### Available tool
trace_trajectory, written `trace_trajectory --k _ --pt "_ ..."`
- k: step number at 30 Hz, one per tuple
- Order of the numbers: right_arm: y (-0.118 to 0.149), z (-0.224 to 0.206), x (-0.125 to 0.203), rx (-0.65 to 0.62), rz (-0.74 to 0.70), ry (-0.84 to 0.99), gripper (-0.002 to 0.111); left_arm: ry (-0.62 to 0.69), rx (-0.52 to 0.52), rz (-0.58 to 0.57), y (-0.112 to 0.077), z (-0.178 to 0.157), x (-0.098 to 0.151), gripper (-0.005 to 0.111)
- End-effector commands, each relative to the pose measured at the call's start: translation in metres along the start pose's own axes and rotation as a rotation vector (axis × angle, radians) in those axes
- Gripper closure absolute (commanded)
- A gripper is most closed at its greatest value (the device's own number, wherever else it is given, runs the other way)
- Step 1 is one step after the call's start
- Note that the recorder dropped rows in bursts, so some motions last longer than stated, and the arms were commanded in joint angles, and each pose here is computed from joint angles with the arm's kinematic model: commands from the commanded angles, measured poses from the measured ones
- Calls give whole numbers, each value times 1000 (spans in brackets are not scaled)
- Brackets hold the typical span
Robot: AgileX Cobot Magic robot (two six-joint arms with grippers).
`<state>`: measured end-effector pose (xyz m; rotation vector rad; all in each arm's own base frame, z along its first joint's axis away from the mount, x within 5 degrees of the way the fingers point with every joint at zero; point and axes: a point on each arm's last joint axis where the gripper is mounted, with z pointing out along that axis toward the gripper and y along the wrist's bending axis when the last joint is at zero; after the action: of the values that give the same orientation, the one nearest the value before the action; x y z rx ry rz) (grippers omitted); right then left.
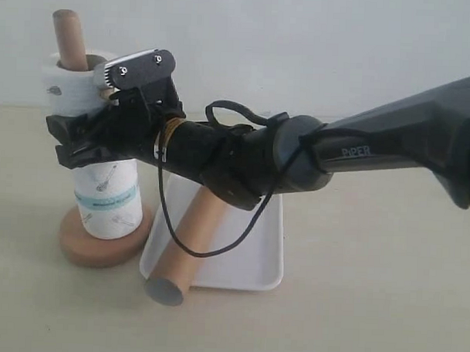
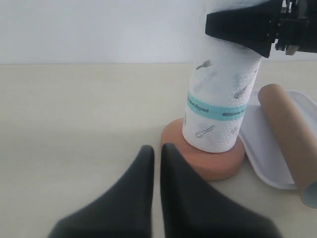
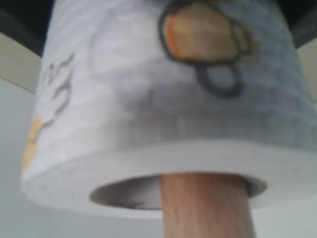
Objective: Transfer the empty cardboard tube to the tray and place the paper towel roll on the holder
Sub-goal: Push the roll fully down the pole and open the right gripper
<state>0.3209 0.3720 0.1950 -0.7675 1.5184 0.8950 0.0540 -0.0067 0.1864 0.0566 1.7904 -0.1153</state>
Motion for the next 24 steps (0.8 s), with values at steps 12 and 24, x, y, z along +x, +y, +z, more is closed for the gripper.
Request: trace_trajectory --k 12,24 --pt "-3 -1 -3 18 37 17 9 -1 -2 1 0 0 1 103" --pt "9 -5 -13 -92 -99 39 3 -1 -2 1 0 0 1 103"
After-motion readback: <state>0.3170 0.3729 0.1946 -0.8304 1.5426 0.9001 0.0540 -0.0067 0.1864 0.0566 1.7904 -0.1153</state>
